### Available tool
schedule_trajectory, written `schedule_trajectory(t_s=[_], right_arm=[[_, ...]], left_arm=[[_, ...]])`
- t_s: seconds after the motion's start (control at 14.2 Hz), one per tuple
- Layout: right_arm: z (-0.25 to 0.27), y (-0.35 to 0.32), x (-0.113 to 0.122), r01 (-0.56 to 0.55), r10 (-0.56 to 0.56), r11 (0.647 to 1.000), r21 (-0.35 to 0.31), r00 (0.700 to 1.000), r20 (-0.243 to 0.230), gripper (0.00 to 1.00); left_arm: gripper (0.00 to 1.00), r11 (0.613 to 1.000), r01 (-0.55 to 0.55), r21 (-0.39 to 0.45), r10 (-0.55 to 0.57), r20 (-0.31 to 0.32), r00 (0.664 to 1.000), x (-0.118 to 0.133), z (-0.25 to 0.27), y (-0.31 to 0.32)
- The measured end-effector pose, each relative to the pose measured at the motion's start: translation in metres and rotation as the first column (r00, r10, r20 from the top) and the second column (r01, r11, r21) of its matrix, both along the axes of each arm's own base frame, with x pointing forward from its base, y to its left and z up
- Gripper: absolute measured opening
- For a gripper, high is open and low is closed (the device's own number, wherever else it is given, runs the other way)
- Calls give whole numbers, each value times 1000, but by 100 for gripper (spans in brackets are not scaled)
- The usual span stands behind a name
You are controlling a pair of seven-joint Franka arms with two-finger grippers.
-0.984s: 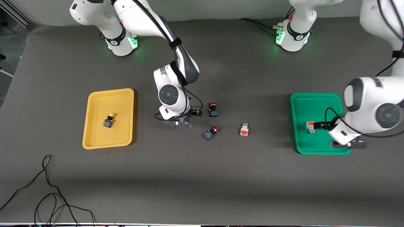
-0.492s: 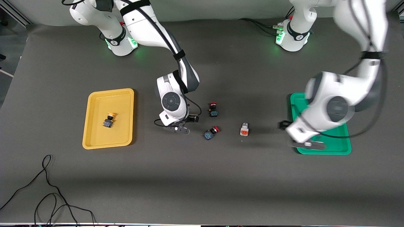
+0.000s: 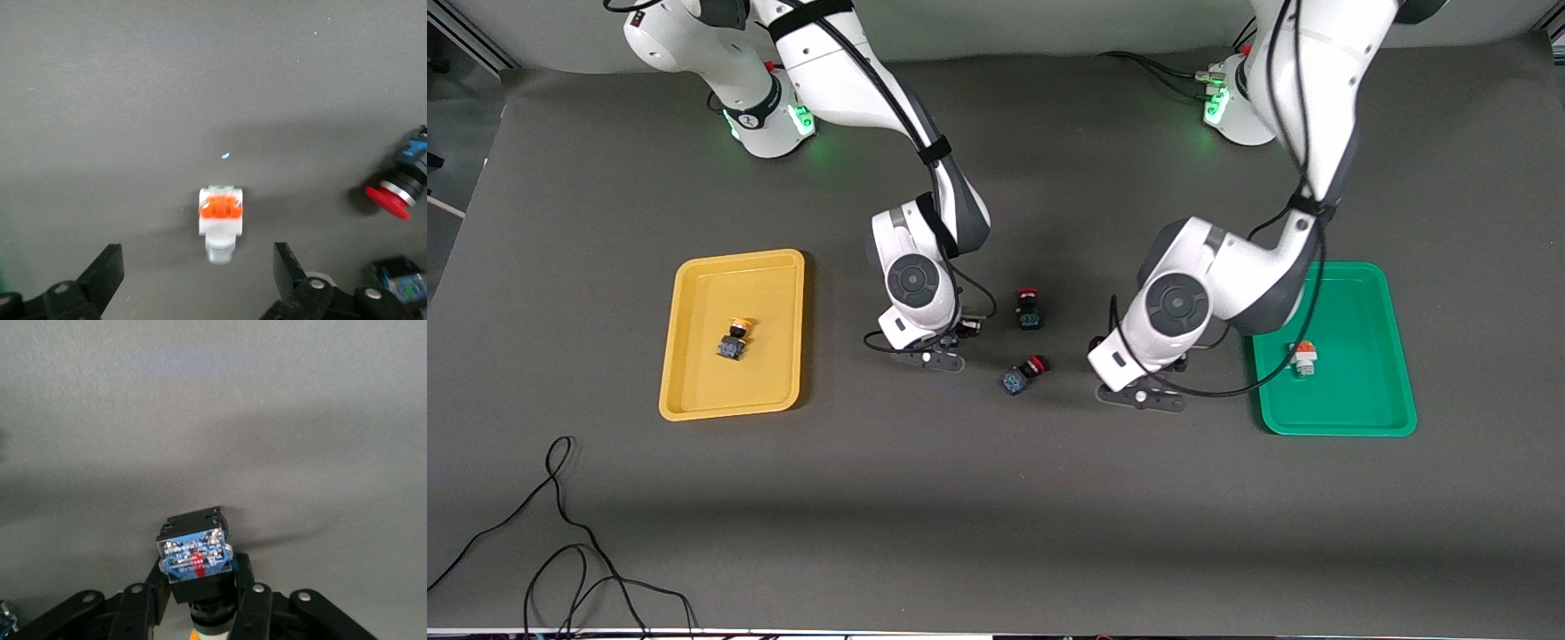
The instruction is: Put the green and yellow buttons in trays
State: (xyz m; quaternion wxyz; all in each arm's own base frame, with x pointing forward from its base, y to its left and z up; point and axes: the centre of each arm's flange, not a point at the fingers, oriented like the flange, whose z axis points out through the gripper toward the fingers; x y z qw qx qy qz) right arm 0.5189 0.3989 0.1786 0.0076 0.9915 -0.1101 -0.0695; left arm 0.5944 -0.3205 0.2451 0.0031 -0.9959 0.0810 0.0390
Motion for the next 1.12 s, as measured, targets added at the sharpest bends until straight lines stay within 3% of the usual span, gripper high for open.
schedule_trajectory(t_s=[0.21,0.42,0.56,0.77,0.91,1.12], right_arm=[[55,-62,42,-73,73,997,-2,997,-14,43],[161,-184,83,-101,111,990,97,988,-106,43],[196,-280,89,-122,145,975,184,983,-116,43],[145,-383,66,-150,170,969,196,981,-91,43],[86,-407,37,-152,162,978,144,985,-66,43],[40,-393,9,-127,137,982,143,989,-64,43]], left_arm=[[100,1000,-8,-11,8,2,1000,3,-46,2],[96,1000,-18,-10,17,-9,1000,1,-60,-1],[74,999,-53,-9,53,-5,999,2,-56,-5],[41,996,-85,-1,85,-10,996,-2,-55,-13],[41,995,-96,6,96,-19,995,-4,-55,-14],[41,993,-113,22,113,-48,992,-3,-46,-14]])
